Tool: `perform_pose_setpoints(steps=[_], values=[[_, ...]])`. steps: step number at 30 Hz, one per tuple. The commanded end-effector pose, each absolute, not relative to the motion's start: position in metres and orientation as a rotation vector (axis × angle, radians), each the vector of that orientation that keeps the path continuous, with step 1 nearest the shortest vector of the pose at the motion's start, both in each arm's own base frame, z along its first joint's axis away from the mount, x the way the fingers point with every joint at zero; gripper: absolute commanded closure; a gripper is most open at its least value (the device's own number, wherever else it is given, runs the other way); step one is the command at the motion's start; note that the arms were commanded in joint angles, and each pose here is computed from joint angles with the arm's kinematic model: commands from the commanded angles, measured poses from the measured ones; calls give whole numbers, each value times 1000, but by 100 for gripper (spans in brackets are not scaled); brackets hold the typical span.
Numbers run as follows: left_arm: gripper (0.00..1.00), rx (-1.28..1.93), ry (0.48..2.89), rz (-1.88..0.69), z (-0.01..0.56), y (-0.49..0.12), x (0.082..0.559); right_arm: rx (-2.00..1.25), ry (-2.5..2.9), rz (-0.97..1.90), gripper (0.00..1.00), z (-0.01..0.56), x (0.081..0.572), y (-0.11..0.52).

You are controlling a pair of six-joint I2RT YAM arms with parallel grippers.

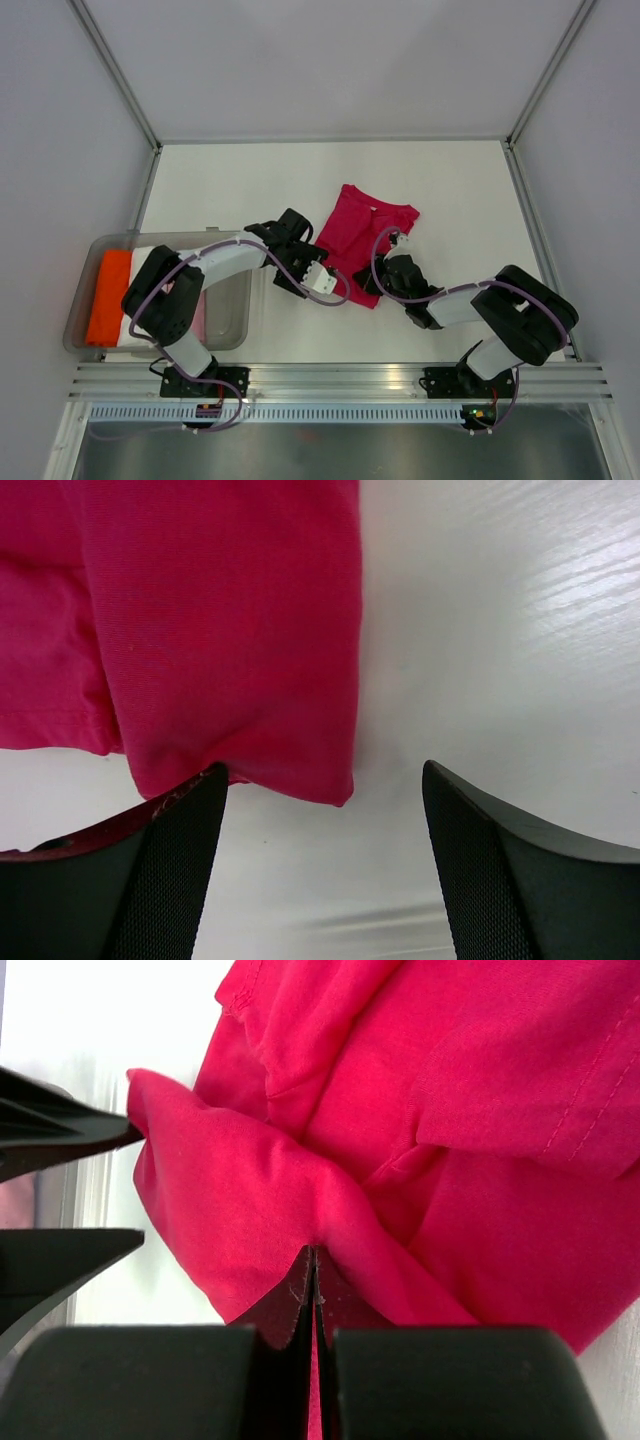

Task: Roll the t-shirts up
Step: Roll the tshirt

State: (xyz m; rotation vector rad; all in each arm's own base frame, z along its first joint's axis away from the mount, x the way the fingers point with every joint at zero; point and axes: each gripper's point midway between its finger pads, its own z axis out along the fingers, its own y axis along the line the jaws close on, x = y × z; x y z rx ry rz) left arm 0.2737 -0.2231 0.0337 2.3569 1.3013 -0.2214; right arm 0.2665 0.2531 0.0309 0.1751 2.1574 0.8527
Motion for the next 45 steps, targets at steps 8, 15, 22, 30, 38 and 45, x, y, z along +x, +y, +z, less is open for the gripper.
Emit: perform_pose_setpoints(steps=[8, 15, 22, 30, 38, 45], values=[[49, 2352, 1235, -167, 21, -241, 297, -58, 2002, 917, 94, 78, 271, 262], [98, 2315, 1276, -164, 26, -244, 302, -618, 1969, 572, 87, 112, 260, 234], [98, 2225, 1476, -340, 52, -250, 294, -932, 1739, 440, 70, 159, 236, 210], [98, 2164, 1638, -565, 63, -250, 271, -1358, 1817, 155, 54, 97, 210, 181], [98, 2122, 1712, -585, 66, -246, 277, -1470, 1771, 129, 38, 67, 181, 232], [98, 2114, 1719, -595, 67, -247, 282, -1445, 1803, -25, 37, 52, 197, 226]])
